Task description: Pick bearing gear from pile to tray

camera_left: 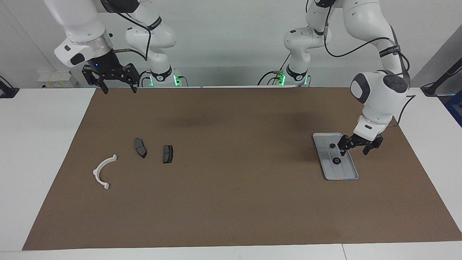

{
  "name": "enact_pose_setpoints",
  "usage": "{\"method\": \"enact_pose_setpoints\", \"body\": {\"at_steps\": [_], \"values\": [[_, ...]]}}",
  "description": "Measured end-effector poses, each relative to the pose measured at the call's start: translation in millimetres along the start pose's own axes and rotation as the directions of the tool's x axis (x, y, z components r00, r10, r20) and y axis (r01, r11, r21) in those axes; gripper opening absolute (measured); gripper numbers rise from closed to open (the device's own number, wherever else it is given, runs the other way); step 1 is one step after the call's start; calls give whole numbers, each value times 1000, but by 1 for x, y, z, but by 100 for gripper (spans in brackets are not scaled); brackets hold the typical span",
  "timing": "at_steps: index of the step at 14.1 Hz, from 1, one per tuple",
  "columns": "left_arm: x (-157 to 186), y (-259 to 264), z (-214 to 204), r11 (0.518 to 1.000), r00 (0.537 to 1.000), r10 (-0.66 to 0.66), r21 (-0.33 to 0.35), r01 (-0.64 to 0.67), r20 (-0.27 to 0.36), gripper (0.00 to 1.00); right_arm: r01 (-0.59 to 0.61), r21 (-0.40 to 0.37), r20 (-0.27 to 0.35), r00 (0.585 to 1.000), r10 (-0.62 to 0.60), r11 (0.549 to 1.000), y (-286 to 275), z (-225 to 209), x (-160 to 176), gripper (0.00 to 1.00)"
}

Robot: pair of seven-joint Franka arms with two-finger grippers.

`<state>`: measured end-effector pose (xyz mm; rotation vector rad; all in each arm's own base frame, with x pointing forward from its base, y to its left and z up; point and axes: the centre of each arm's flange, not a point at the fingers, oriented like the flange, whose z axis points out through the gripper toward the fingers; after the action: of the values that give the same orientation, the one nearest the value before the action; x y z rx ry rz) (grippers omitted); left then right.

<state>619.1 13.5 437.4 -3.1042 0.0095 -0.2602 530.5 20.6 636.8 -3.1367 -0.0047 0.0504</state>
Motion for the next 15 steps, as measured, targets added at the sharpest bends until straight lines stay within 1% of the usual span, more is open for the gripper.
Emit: {"method": "enact_pose_setpoints", "body": {"at_steps": [2,5,7,9,11,13,15], "values": [[6,-4,-59,998,998,-58,6,58,3,100,0,0,0,1000,0,1000,0,0,0,100],[-9,-13,-135,990,990,-138,-31,138,4,100,0,0,0,1000,0,1000,0,0,0,100],[-30,-13,-173,988,988,-147,-37,149,36,100,0,-1,0,1000,0,1000,0,0,0,100],[-49,-5,-208,990,988,-133,-34,136,84,100,-1,-1,0,1000,1,1000,0,0,0,100],[-60,11,-229,994,987,-97,-38,103,129,100,-4,-1,0,1000,4,1000,2,0,0,100],[-64,28,-230,997,985,-65,-39,72,162,100,-5,-1,0,1000,5,1000,3,0,0,100],[-65,36,-226,997,982,-51,-39,59,182,100,-5,-1,0,1000,5,1000,3,0,0,100]]}}
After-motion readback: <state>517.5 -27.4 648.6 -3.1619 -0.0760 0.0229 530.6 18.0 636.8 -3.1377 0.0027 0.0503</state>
